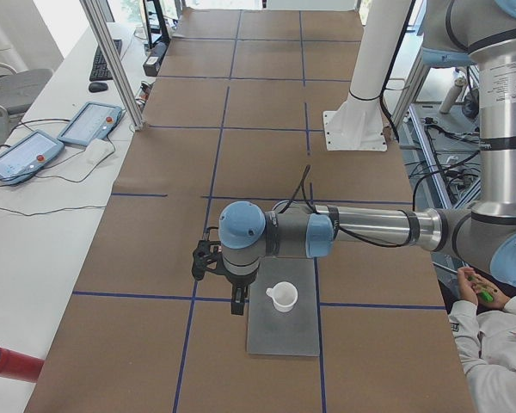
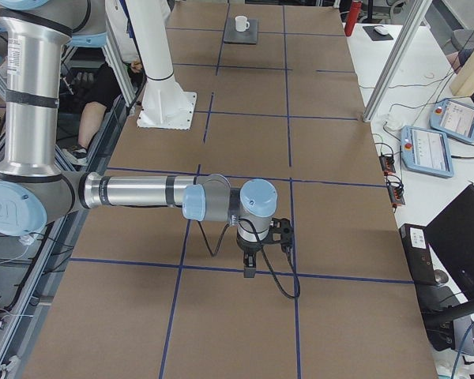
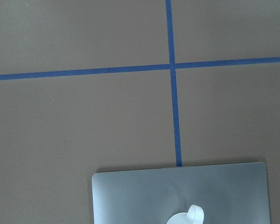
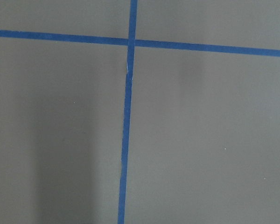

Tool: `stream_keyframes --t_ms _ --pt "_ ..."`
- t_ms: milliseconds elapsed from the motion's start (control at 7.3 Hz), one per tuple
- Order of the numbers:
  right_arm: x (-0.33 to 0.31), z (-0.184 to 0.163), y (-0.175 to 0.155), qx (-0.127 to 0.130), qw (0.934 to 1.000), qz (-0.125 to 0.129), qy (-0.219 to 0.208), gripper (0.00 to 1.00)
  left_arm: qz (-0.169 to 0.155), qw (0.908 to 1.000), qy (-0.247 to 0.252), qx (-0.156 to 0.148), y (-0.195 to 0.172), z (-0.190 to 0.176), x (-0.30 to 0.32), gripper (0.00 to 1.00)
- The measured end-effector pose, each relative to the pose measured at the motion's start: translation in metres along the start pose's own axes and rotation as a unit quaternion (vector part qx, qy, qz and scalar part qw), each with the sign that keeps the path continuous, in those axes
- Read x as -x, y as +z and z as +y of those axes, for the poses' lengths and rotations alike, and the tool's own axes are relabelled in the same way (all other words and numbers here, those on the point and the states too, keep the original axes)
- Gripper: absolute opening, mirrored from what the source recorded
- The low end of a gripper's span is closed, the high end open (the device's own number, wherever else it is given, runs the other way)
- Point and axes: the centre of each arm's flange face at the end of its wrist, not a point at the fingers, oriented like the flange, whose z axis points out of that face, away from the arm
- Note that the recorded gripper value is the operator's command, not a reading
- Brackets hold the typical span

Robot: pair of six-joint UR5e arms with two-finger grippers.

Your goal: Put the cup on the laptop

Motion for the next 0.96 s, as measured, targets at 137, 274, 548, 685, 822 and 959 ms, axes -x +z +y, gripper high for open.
stream_keyframes --t_ms 137,274,548,685,822,959 --pt "0.0000 0.0000 0.0000 0.000 1.0000 0.000 0.000 1.00 0.000 1.0000 0.000 0.000 -0.0007 0.0003 -0.0007 1.00" --pt "0.0000 0.0000 0.0000 0.000 1.0000 0.000 0.000 1.00 0.000 1.0000 0.001 -0.001 -0.0015 0.0005 -0.0015 1.00" --pt "-0.0001 0.0000 0.0000 0.000 1.0000 0.000 0.000 1.00 -0.001 1.0000 0.002 -0.002 -0.0023 0.0009 -0.0023 1.00" --pt "0.0000 0.0000 0.0000 0.000 1.0000 0.000 0.000 1.00 -0.001 1.0000 0.004 -0.003 -0.0033 0.0010 -0.0033 1.00" --pt "0.0000 0.0000 0.0000 0.000 1.0000 0.000 0.000 1.00 -0.001 1.0000 0.005 -0.003 -0.0040 0.0009 -0.0041 1.00" --pt "-0.0001 0.0000 0.0000 0.000 1.0000 0.000 0.000 1.00 -0.001 1.0000 0.005 -0.004 -0.0044 0.0006 -0.0044 1.00"
